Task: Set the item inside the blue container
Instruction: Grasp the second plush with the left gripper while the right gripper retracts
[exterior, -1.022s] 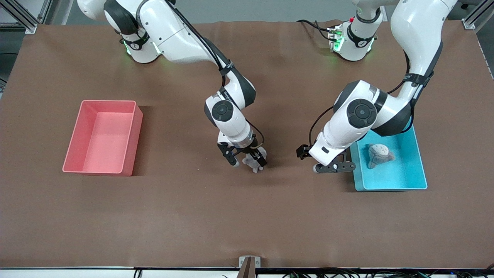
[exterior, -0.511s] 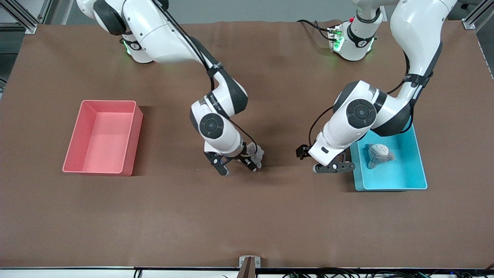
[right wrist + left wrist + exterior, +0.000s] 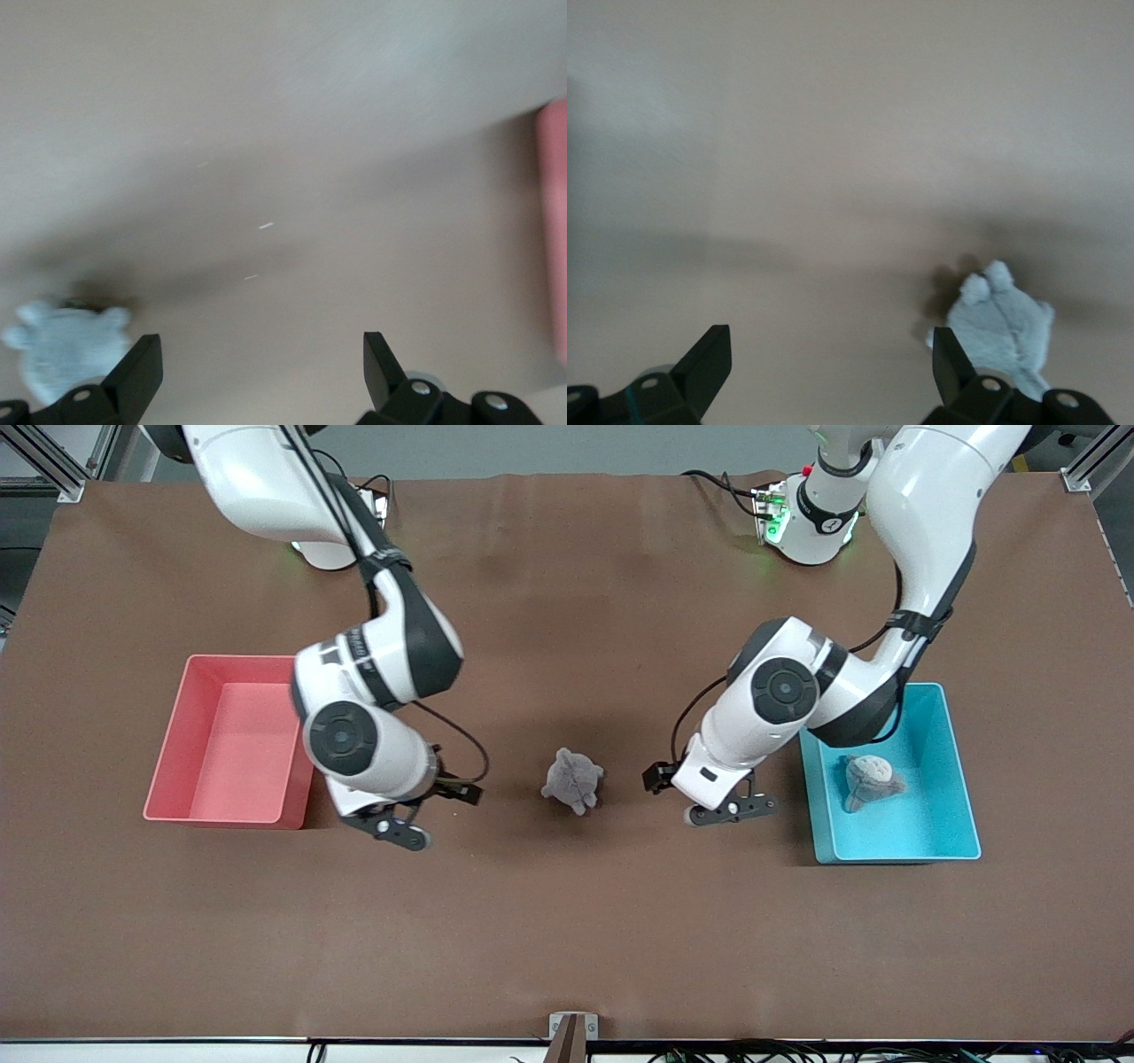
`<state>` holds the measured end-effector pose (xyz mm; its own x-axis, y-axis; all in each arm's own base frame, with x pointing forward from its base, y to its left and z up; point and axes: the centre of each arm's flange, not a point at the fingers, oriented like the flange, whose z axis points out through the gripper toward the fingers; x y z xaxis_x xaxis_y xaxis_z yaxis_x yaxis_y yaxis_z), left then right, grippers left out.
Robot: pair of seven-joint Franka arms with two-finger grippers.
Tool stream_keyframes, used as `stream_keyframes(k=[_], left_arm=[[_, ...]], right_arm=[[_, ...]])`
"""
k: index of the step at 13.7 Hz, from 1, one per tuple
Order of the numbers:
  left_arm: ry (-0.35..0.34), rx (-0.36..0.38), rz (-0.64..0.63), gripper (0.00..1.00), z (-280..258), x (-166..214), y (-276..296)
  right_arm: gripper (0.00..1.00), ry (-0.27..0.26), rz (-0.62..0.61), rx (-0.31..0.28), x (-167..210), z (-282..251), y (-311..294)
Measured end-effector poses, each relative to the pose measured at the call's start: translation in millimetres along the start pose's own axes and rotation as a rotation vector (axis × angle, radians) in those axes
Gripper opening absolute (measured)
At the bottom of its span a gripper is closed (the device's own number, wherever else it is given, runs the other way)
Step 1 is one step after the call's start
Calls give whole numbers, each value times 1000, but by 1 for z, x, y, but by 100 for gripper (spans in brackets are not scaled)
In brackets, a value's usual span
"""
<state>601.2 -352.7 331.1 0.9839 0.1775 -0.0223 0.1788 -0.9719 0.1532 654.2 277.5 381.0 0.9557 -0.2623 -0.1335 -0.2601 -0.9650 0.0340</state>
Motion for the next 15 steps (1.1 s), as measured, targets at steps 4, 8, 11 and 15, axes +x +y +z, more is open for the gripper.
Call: stream_keyframes(k=[4, 8, 11, 15], left_arm=[[-21, -24, -21, 100, 18, -13, 36], [-35, -49, -143, 100, 42, -33, 73], [-31, -60, -212, 100, 74, -49, 92], [-3, -57, -191, 100, 108, -64, 112]], right_arm=[[100, -16, -167, -50, 42, -41, 133], [100, -30, -224, -52, 62, -91, 260], [100, -24, -217, -31, 61, -117, 320], [100, -25, -209, -19, 59, -129, 354]])
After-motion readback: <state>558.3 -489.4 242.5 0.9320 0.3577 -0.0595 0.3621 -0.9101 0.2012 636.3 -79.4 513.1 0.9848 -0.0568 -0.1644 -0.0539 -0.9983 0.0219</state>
